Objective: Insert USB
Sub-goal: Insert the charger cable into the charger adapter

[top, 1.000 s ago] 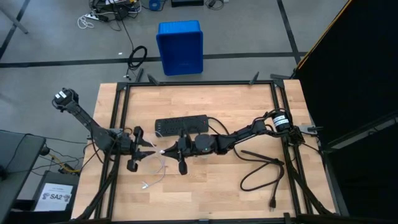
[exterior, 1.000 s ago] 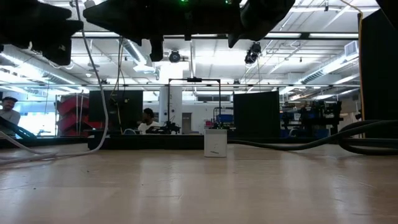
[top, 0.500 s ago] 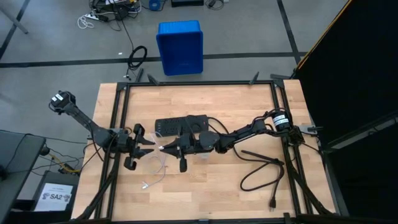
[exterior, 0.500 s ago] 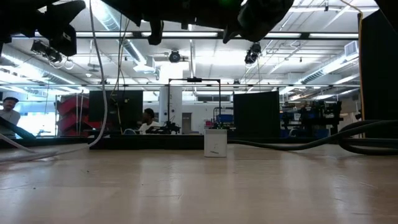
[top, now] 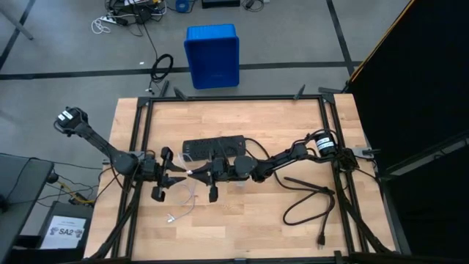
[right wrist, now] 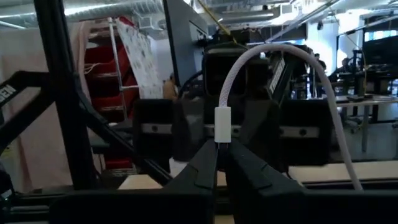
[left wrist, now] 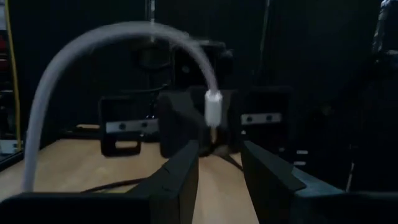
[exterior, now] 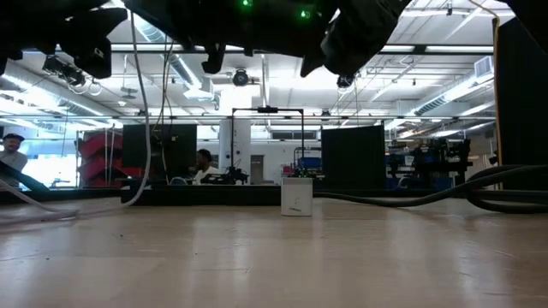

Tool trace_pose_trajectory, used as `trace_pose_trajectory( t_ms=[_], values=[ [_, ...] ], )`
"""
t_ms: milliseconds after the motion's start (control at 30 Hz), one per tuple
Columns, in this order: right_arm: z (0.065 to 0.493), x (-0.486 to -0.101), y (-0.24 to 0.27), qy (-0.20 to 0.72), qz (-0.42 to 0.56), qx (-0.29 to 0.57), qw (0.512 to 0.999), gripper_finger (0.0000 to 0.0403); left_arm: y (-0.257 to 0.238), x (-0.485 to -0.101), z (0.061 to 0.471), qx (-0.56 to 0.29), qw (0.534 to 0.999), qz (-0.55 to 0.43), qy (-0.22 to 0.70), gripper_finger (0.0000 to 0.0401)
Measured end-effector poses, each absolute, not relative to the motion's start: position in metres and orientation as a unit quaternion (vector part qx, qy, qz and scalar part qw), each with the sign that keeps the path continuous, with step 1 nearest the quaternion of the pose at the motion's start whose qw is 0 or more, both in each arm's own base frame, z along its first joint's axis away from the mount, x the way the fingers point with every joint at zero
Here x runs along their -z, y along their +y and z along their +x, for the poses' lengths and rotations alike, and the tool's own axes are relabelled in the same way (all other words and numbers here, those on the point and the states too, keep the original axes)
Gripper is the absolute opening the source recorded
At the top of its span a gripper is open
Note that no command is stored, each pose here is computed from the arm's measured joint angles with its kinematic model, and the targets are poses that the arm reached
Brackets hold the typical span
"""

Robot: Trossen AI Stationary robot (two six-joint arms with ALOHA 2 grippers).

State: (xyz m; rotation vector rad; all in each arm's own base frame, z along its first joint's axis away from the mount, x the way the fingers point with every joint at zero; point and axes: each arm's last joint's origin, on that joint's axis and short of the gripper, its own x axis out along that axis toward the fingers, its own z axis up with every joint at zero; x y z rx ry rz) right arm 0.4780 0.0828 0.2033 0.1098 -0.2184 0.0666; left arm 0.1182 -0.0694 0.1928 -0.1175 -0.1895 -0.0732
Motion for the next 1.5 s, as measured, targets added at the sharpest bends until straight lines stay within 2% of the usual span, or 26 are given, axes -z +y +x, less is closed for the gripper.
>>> trace_pose_trajectory(
  t_ms=[433,767,1133,1500],
  values=[
    [0.479,-0.198,0.083,-0.080,0.055,-0.027,0.995,0.0000,-0.072,-0.196,0.131,0.018,0.993,-0.068,-0.095,0.0108],
    [0.479,-0.197,0.083,-0.076,0.056,-0.026,0.995,0.0000,-0.077,-0.197,0.146,0.004,0.997,-0.040,-0.071,0.0108],
    [0.479,-0.196,0.085,-0.068,0.055,-0.027,0.996,0.0000,-0.079,-0.203,0.142,0.012,0.995,-0.042,-0.085,0.0108],
    [0.479,-0.196,0.085,-0.068,0.054,-0.028,0.996,0.0000,-0.079,-0.197,0.142,-0.003,0.998,-0.020,-0.060,0.0108]
  ],
)
